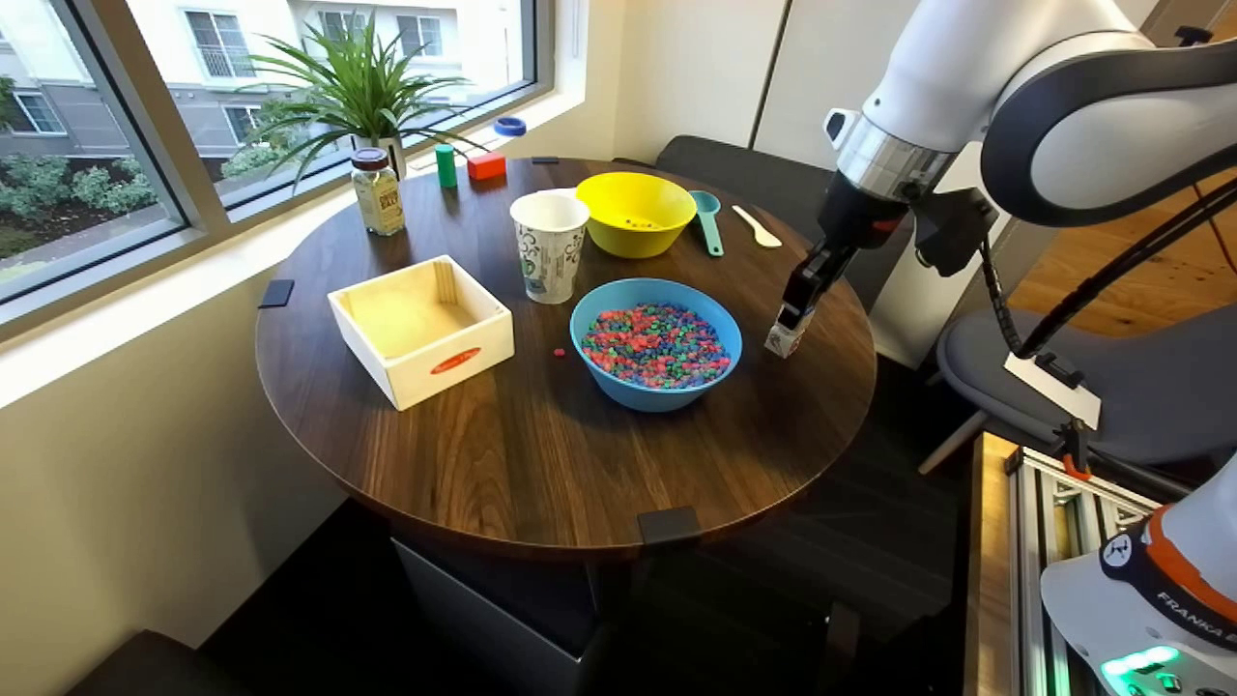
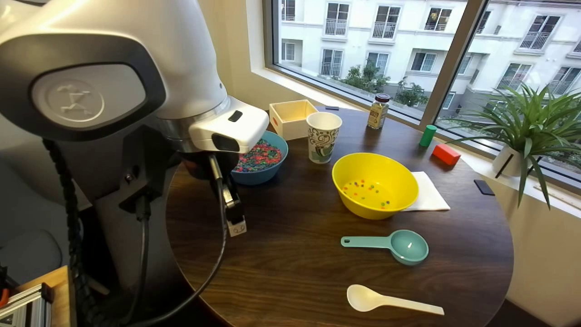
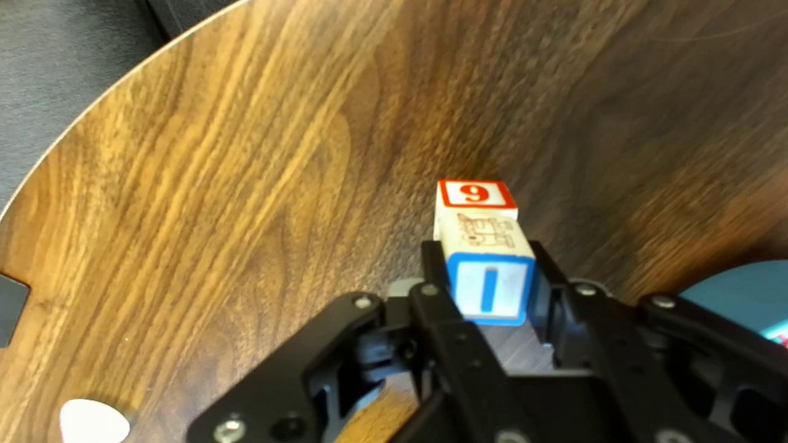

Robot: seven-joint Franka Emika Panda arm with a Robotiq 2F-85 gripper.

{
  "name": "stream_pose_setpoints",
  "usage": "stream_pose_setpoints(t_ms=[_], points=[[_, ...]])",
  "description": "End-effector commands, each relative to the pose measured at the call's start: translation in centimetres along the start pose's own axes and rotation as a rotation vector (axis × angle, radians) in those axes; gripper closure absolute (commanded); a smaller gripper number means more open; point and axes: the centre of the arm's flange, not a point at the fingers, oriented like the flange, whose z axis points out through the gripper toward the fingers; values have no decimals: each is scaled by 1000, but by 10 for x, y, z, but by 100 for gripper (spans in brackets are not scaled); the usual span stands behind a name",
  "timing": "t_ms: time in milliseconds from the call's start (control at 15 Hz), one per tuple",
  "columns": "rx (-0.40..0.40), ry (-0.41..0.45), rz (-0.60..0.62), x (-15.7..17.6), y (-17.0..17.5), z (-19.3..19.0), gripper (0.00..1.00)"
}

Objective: Put the top block on the table at the left, the put the right block on the left block

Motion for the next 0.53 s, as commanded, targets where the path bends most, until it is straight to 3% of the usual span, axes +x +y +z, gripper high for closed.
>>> stream_pose_setpoints(t_ms=[0, 400, 467], points=[[8, -15, 12, -6, -2, 2, 92], [6, -20, 13, -5, -1, 4, 92], [9, -23, 12, -5, -1, 3, 42]])
